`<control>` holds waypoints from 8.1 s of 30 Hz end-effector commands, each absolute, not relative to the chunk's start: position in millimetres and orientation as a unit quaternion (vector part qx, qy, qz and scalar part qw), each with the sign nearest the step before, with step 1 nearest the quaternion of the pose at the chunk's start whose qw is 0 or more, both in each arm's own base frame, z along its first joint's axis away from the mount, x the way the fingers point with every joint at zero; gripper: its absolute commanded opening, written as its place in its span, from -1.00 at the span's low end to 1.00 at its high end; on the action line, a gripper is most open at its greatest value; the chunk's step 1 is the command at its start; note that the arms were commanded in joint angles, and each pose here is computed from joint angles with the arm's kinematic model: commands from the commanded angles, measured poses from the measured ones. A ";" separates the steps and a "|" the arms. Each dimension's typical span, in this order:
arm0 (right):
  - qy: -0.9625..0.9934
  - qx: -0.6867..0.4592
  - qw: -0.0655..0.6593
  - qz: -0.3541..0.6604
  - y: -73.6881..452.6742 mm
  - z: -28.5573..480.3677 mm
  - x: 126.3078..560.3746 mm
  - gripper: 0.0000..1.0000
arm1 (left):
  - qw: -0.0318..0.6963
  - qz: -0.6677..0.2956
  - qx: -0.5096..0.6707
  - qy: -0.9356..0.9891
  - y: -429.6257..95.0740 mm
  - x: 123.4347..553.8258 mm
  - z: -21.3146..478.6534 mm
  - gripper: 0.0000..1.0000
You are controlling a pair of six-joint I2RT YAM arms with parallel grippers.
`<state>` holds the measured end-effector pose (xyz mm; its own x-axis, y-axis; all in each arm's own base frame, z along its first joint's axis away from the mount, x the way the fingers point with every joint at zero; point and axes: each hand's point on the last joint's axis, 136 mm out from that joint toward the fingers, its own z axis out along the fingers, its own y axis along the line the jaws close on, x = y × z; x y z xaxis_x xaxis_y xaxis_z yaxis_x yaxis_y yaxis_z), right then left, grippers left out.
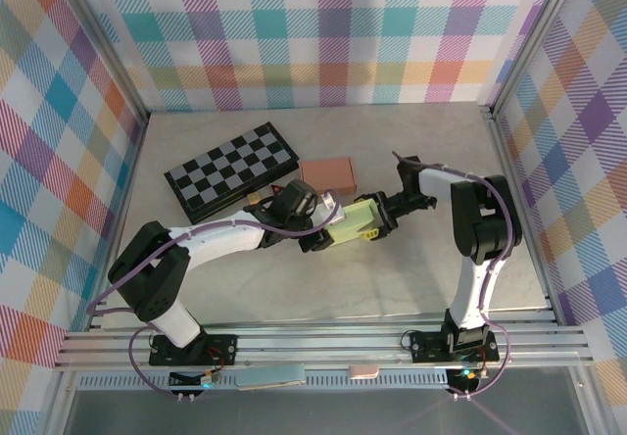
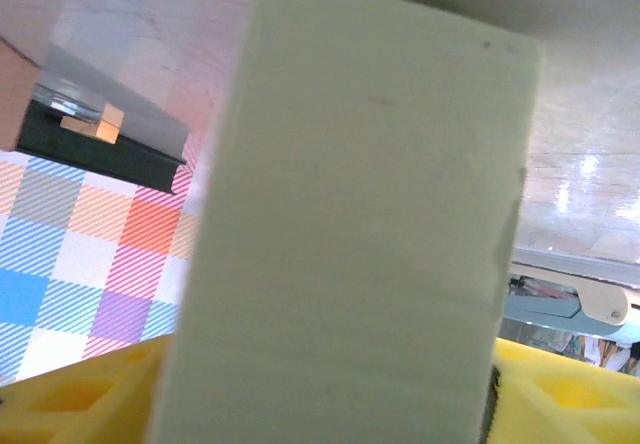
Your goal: Fold the paper box
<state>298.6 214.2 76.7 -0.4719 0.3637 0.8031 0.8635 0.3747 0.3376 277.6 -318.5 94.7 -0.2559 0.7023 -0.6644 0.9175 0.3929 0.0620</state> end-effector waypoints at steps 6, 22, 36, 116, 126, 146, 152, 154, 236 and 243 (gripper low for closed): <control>-0.837 -0.316 0.221 -0.388 191.3 138.2 299.6 0.51 | 0.293 -0.190 0.530 0.773 -314.3 269.7 102.0 -0.14; -0.958 0.072 -0.160 -0.228 164.0 196.0 305.1 -0.18 | 0.246 -0.193 0.540 0.781 -272.9 242.8 96.5 -0.12; -0.927 0.303 -0.135 -0.174 210.5 167.0 297.7 -0.19 | 0.229 -0.196 0.534 0.790 -264.3 249.2 90.1 -0.11; -0.949 0.244 -0.122 -0.159 233.2 154.7 298.3 -1.00 | 0.235 -0.207 0.497 0.810 -267.6 266.2 89.0 -0.12; -0.953 0.186 -0.139 -0.193 235.7 150.7 291.9 -1.00 | 0.238 -0.207 0.476 0.821 -263.1 274.2 89.6 -0.12; -0.958 0.171 -0.175 -0.152 227.8 138.5 293.5 -1.00 | 0.301 -0.208 0.418 0.832 -259.3 290.7 125.6 0.23; -0.961 0.155 -0.176 -0.147 230.0 139.6 297.4 -1.00 | 0.333 -0.213 0.387 0.833 -255.1 291.3 136.4 0.37; -0.961 0.153 -0.175 -0.146 231.8 140.7 298.5 -1.00 | 0.339 -0.213 0.375 0.836 -252.9 291.7 139.7 0.37; -0.972 0.122 -0.147 -0.138 233.7 140.2 297.5 -1.00 | 0.137 -0.183 0.215 0.950 -233.7 293.8 145.1 -1.00; -0.972 0.120 -0.144 -0.138 234.4 139.0 297.9 -1.00 | 0.105 -0.206 0.163 0.959 -239.6 288.6 148.0 -1.00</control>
<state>299.0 230.5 139.1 -0.9219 -0.1946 -0.3350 -0.2789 0.9335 0.2252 290.9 -232.4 137.8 -0.8918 0.3309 -0.3086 0.4188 0.8618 -0.2860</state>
